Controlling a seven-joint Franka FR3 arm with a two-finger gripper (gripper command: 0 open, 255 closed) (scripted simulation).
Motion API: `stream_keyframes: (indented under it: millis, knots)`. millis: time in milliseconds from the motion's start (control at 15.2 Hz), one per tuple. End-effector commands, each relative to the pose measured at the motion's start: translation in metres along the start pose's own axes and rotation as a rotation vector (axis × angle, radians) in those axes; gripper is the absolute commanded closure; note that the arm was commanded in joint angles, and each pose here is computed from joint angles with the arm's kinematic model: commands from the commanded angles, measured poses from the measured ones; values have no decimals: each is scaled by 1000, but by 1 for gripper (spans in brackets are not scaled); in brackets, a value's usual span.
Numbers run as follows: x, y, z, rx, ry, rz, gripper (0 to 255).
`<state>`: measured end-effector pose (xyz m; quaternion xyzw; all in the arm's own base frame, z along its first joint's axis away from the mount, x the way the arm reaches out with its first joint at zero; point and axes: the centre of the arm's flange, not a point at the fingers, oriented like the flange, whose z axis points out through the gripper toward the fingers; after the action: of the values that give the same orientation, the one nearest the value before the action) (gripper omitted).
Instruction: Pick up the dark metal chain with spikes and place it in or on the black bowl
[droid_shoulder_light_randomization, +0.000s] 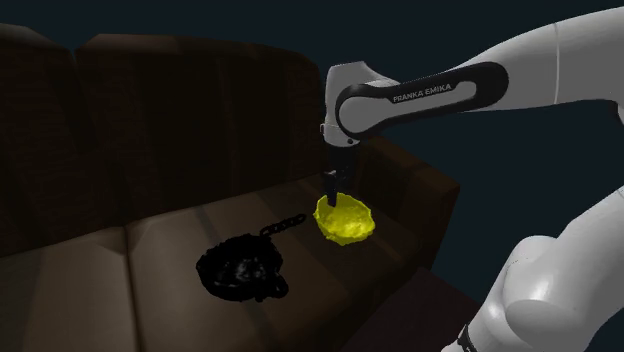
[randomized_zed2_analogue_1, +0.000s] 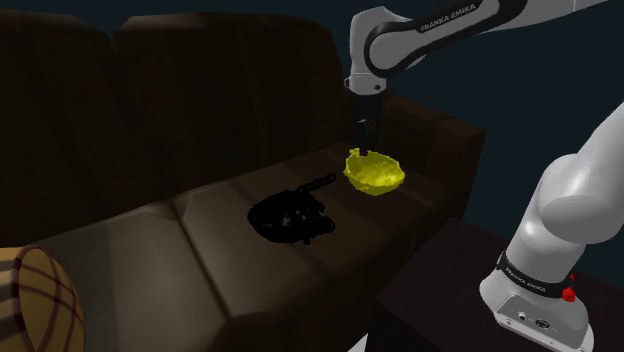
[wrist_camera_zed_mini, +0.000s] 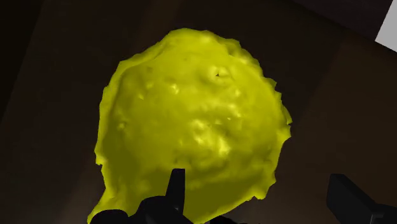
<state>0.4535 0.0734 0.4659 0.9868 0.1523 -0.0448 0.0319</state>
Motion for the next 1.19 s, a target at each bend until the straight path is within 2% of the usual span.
stream_keyframes:
  millis: [0,660,1122]
  knots:
    - [22,-3,15,-11,2,-58,0]
    - [133,-40,75,-64,12,-339,0]
    - [139,-40,109,-67,12,-353,0]
